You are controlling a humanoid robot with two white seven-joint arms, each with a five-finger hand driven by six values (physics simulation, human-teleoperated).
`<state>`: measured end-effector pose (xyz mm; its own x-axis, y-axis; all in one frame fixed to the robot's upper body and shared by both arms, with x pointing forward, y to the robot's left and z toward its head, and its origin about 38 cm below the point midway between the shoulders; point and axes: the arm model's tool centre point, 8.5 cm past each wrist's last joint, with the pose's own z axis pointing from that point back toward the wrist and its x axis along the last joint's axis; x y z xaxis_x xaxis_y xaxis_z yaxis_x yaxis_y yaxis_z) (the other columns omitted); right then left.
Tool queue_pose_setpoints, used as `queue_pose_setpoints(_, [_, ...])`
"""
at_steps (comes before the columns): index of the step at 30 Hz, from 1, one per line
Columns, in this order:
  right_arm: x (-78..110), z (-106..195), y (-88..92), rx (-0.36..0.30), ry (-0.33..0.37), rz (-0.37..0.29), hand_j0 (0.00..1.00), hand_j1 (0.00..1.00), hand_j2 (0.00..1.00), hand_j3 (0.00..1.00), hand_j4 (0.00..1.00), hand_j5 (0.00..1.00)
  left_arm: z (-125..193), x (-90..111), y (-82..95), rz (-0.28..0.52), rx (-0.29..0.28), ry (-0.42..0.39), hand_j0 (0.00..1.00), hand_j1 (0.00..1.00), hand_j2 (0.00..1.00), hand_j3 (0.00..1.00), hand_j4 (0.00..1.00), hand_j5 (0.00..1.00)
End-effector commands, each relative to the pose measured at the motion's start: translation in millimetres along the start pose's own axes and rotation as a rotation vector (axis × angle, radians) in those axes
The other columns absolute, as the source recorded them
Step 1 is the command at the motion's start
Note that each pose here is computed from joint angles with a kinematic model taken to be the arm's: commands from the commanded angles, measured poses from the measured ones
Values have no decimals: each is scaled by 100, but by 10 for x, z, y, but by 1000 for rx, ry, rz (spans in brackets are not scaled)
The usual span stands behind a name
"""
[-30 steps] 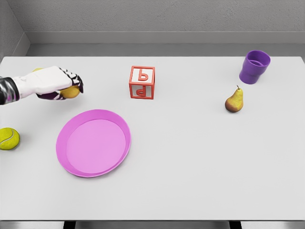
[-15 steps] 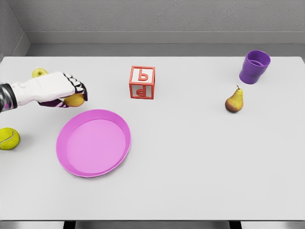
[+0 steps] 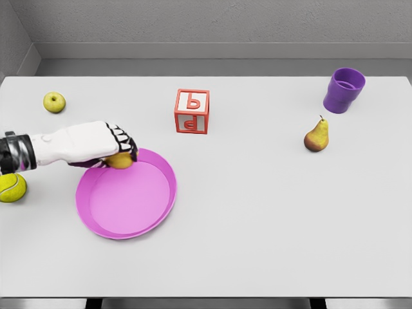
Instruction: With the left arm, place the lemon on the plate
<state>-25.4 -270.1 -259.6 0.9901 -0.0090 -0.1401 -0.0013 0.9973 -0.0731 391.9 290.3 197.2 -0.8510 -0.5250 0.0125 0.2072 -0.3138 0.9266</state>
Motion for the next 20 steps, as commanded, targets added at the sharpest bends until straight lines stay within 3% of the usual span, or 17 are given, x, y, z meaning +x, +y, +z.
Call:
queue_pose_setpoints(1, [-1,0,0,0,0,0,100,100,100,100,100,100,-11,51,41,-9,-2,-14,56,56,56,56,56,56])
queue_pose_setpoints(4, [-1,0,-1,0,0,1,100,100,100,100,100,100,-24,98,-6,-5,-12,-25,57,57,57,57,57,57])
queue_pose_setpoints(5, [-1,0,0,0,0,0,100,100,100,100,100,100,-23,101,13,-7,-5,-26,65,65,65,65,65,65])
queue_pose_setpoints(6, [-1,0,0,0,0,0,100,100,100,100,100,100,-25,125,52,-14,6,-34,89,89,89,89,89,89])
queue_pose_setpoints(7, [-1,0,0,0,0,0,100,100,100,100,100,100,7,143,79,-25,6,-36,100,100,100,100,100,100])
queue_pose_setpoints(10, [-1,0,0,0,0,0,100,100,100,100,100,100,215,69,226,-26,34,-9,100,100,100,100,100,100])
queue_pose_setpoints(12, [-1,0,0,0,0,0,100,100,100,100,100,100,232,64,232,-27,35,-6,100,100,100,100,100,100])
queue_pose_setpoints(15, [-1,0,-1,0,0,1,100,100,100,100,100,100,282,48,202,-25,19,3,100,100,100,100,100,100])
queue_pose_setpoints(20, [-1,0,-1,0,0,1,100,100,100,100,100,100,792,-153,316,-31,-41,94,100,100,100,100,100,100])
